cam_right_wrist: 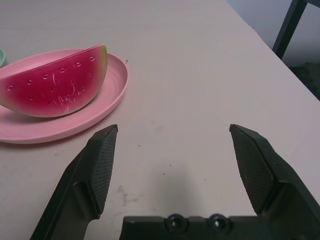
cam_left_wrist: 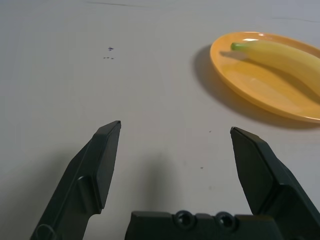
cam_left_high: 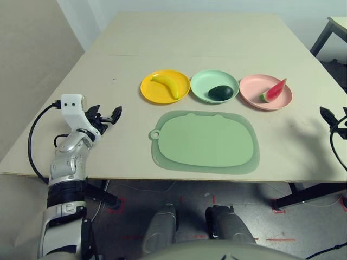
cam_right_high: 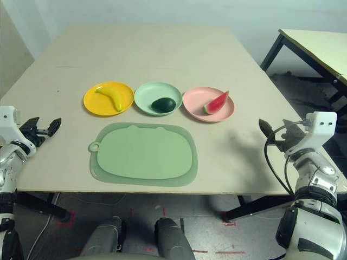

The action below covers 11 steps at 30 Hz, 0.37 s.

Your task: Place the fruits into color-matched plates.

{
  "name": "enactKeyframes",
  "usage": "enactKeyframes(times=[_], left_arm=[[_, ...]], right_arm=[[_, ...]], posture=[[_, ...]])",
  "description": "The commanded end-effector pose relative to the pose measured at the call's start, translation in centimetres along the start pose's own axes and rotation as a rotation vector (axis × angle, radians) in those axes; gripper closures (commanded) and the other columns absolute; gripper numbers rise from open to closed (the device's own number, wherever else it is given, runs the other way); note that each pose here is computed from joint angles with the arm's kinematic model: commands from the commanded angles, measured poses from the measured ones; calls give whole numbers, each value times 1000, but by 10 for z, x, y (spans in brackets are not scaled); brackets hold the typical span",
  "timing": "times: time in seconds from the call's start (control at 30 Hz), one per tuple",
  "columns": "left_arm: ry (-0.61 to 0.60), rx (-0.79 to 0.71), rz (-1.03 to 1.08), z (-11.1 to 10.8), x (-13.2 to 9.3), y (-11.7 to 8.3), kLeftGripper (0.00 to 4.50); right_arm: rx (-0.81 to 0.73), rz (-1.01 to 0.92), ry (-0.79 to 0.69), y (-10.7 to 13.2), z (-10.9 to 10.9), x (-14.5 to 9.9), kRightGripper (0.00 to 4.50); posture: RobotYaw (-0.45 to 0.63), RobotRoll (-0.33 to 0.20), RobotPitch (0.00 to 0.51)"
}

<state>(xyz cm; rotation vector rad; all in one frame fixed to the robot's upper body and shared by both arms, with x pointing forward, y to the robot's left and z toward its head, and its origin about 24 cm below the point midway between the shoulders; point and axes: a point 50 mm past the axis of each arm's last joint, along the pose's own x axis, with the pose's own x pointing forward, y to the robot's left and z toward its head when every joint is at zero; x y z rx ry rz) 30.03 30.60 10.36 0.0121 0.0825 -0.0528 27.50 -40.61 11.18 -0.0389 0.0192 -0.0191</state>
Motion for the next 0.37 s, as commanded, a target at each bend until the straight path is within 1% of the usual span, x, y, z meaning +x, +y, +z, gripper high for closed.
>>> enactKeyframes(times=[0.03, 0.2, 0.37], left_arm=[[20, 29, -13, -1, 0, -3, 35], [41, 66, -62, -5, 0, -15, 35], [27, 61, -54, -1, 0, -16, 35]], right_arm=[[9, -8, 42, 5, -10, 3, 0], [22, -2, 56, 13, -17, 7, 0], [25, -12, 62, 15, -21, 8, 0]], posture=[[14, 0, 150], [38, 0, 149], [42, 0, 145]])
